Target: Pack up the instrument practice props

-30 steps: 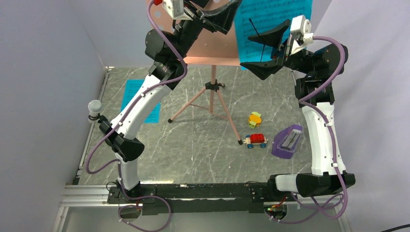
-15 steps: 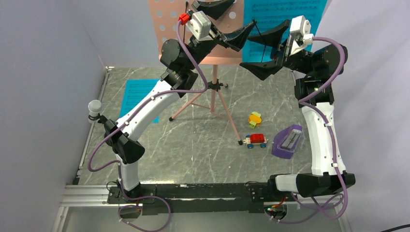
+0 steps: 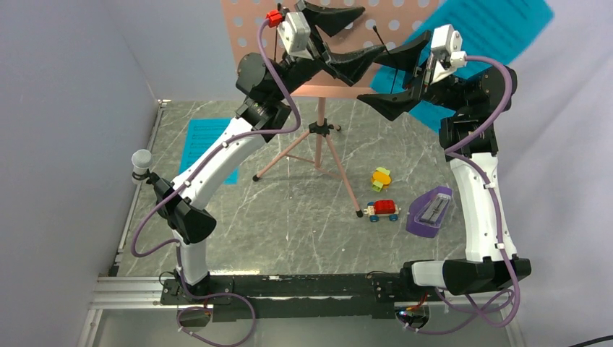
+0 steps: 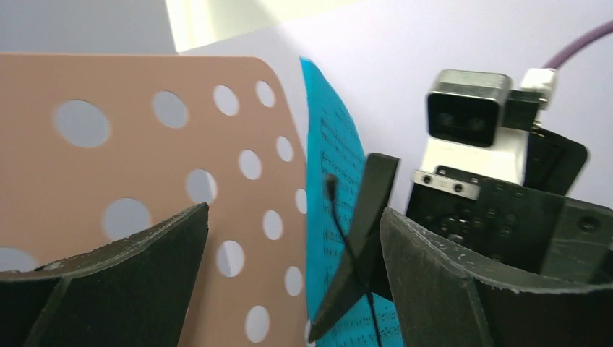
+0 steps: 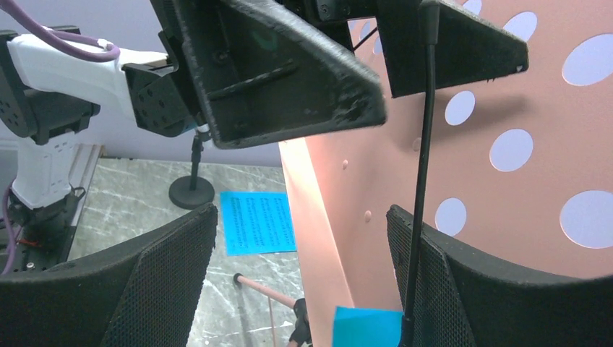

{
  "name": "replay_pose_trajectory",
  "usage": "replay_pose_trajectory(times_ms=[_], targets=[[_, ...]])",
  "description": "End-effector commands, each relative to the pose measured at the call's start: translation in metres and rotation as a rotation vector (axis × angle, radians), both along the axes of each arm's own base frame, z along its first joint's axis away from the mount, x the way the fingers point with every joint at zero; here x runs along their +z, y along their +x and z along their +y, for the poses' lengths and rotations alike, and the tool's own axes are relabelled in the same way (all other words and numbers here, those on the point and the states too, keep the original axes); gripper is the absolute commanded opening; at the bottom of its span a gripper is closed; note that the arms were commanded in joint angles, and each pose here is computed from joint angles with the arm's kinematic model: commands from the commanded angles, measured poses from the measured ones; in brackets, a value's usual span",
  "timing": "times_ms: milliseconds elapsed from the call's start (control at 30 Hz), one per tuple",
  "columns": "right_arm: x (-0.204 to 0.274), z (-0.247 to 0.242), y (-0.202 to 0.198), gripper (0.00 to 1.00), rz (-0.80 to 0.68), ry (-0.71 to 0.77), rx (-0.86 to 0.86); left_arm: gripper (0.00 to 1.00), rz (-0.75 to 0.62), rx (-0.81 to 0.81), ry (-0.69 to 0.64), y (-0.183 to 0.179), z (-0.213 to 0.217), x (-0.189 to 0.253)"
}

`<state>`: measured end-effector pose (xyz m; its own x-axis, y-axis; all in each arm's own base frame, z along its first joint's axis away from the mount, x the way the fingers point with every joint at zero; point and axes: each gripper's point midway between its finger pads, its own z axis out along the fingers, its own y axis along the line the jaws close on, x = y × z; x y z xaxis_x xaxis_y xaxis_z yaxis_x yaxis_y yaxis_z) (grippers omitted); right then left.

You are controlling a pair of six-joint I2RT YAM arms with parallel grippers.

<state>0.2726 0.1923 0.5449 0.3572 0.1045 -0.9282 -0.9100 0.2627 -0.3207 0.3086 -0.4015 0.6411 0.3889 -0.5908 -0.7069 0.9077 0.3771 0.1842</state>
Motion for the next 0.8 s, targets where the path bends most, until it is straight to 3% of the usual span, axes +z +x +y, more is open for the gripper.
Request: replay_pose_trajectory(times_ms=[0, 300, 433, 633, 767], targets=[[-0.003, 0.003, -0.017, 0.87, -0.035, -0.034, 0.045, 0.92, -0.012, -0.103, 0.065, -0.020, -0.011, -0.011], [-0.007, 0.001, -0.008, 0.88, -0.016, -0.030, 0.008, 0.92, -0.039, -0.049, 0.096, -0.024, 0.006, -0.014], [-0.005, -0.007, -0.006, 0.99, -0.023, -0.023, -0.066, 0.94, -0.027, 0.000, 0.078, -0.018, 0.021, -0.008], [-0.012, -0.045, 0.000, 1.00, -0.052, -0.032, -0.364, 0.97, -0.002, 0.034, 0.116, -0.021, 0.055, -0.010], [-0.026, -0.069, -0.015, 1.00, -0.099, -0.073, -0.526, 0.97, 0.033, 0.059, 0.238, -0.032, 0.078, -0.045]])
